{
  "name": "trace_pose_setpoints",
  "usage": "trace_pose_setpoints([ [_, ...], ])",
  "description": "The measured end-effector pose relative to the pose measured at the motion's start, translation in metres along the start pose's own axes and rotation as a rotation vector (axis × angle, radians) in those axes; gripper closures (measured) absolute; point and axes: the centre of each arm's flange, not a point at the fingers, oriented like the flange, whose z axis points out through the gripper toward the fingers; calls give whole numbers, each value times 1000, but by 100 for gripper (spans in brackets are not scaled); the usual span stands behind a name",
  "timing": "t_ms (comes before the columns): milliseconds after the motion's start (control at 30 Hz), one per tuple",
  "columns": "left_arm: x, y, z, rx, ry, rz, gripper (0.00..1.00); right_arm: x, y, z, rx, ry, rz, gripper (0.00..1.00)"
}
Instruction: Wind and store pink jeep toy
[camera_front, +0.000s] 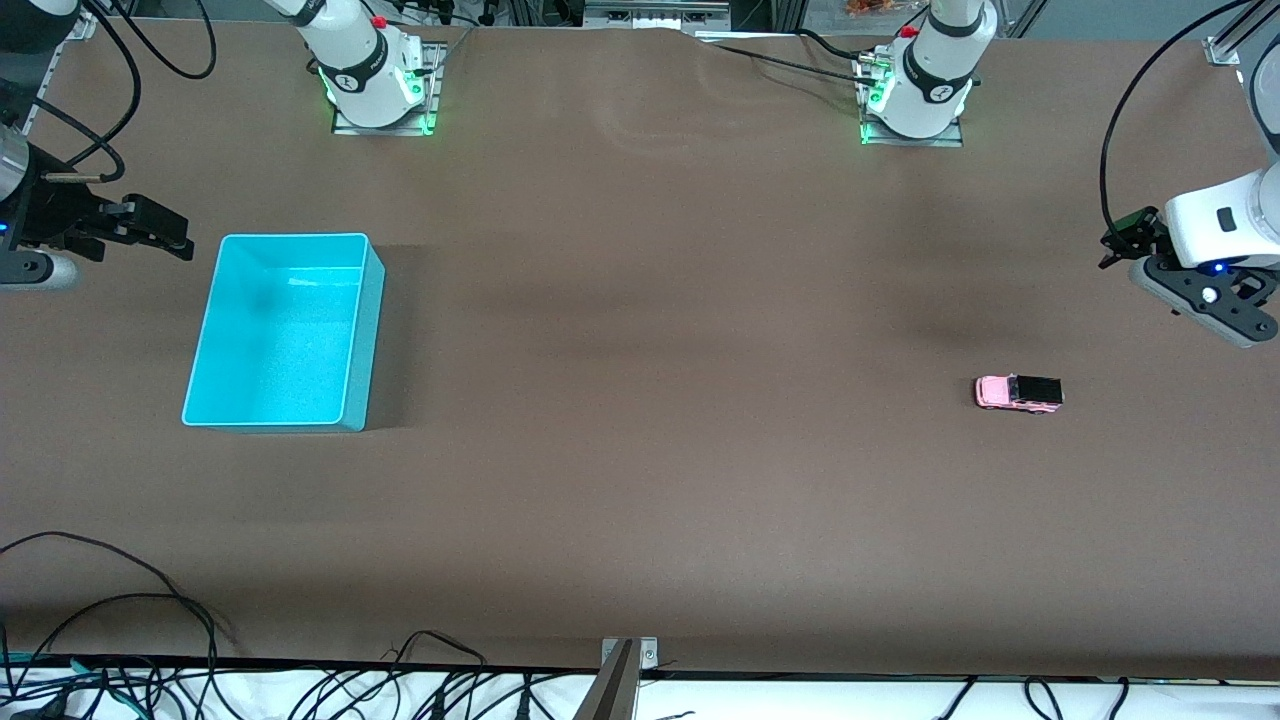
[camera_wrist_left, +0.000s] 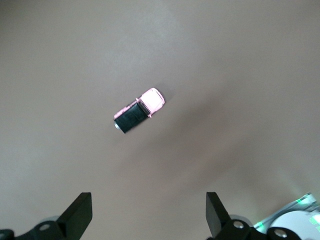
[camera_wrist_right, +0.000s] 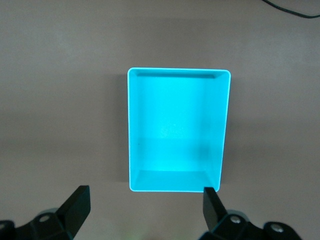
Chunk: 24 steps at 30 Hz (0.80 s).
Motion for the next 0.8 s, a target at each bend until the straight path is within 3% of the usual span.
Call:
trace_pose_setpoints([
  [367,23,-36,60,7,22,301,0,0,0,0,0,0,0,0],
  [800,50,-57,173,-5,39,555,0,0,0,0,0,0,0,0],
])
